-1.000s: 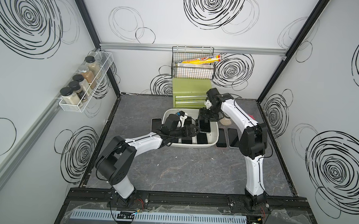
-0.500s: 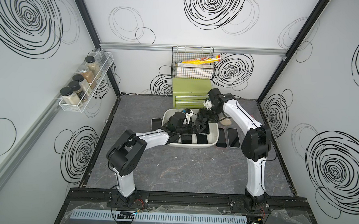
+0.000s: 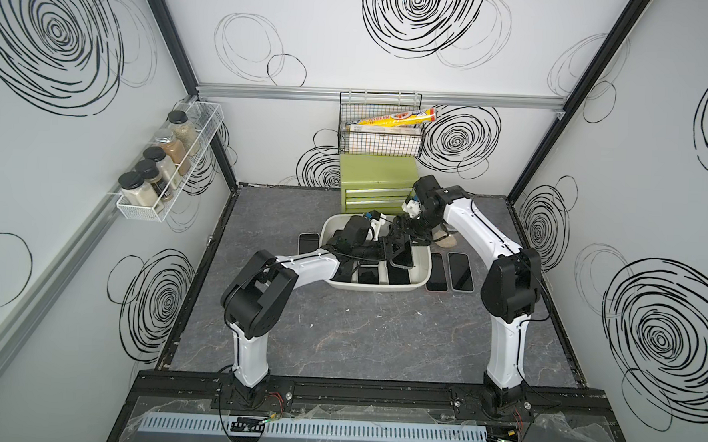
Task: Take the phone out of the storage box
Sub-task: Pick up the phone from the storage box.
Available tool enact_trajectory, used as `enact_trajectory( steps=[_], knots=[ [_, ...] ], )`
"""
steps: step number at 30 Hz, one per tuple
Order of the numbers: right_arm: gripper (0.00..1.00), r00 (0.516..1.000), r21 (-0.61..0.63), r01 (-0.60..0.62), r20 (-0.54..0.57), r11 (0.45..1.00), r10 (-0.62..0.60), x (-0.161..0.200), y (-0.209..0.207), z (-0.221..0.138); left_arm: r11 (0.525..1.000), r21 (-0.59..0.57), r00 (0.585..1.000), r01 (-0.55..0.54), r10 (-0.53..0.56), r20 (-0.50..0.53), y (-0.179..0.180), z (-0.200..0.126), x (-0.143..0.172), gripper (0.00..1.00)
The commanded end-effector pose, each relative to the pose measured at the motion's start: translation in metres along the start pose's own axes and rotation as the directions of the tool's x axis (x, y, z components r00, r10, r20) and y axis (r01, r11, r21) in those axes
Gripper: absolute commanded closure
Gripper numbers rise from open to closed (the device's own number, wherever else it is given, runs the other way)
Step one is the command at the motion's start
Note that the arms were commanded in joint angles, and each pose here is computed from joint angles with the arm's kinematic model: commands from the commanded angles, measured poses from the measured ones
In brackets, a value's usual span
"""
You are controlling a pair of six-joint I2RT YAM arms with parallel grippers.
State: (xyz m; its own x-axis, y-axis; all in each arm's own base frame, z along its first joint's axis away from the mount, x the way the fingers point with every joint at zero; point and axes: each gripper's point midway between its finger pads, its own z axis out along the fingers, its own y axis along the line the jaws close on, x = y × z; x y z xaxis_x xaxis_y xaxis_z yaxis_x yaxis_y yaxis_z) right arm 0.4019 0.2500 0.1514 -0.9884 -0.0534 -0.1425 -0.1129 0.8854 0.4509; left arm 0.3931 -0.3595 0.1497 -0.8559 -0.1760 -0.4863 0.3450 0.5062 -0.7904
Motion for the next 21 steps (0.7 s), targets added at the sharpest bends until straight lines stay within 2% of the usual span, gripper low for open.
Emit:
enact_trajectory(
  steps=[1,4,7,9,14,16,19,21],
  knots=[
    [0.80,1.000,-0.068,0.026,0.014,0.997,-0.025,0.005,0.020,-0.016,0.996,0.073,0.998,-0.052,0.049,0.037,-0.022,0.001,-0.016,0.70],
    [0.78,1.000,-0.074,0.026,0.011,0.997,-0.025,0.005,0.021,-0.015,0.995,0.078,0.998,-0.060,0.057,0.038,-0.024,-0.002,-0.016,0.77],
    [0.55,0.999,-0.066,0.029,0.027,0.997,-0.028,0.001,0.020,-0.016,0.993,0.102,0.998,-0.057,0.053,0.043,-0.029,-0.009,-0.019,0.81],
    [0.47,0.999,-0.075,0.032,0.040,0.997,-0.029,-0.002,0.023,-0.019,0.991,0.126,0.998,-0.048,0.041,0.051,-0.033,-0.016,-0.023,0.89],
    [0.26,0.996,-0.087,0.025,0.085,0.996,-0.018,-0.018,0.028,-0.028,0.986,0.166,0.996,-0.026,0.012,0.083,-0.042,-0.043,-0.036,0.94],
    [0.22,0.994,-0.102,0.030,0.108,0.994,-0.019,-0.024,0.031,-0.035,0.982,0.185,0.994,-0.021,0.001,0.108,-0.045,-0.059,-0.042,0.95],
    [0.20,0.993,-0.174,0.033,0.114,0.984,-0.013,-0.030,0.041,-0.035,0.979,0.202,0.993,-0.027,0.003,0.117,-0.049,-0.074,-0.047,0.97],
    [0.18,0.993,-0.181,0.024,0.114,0.983,-0.003,-0.034,0.042,-0.033,0.978,0.209,0.993,-0.030,0.006,0.117,-0.051,-0.080,-0.046,0.98]
  ],
)
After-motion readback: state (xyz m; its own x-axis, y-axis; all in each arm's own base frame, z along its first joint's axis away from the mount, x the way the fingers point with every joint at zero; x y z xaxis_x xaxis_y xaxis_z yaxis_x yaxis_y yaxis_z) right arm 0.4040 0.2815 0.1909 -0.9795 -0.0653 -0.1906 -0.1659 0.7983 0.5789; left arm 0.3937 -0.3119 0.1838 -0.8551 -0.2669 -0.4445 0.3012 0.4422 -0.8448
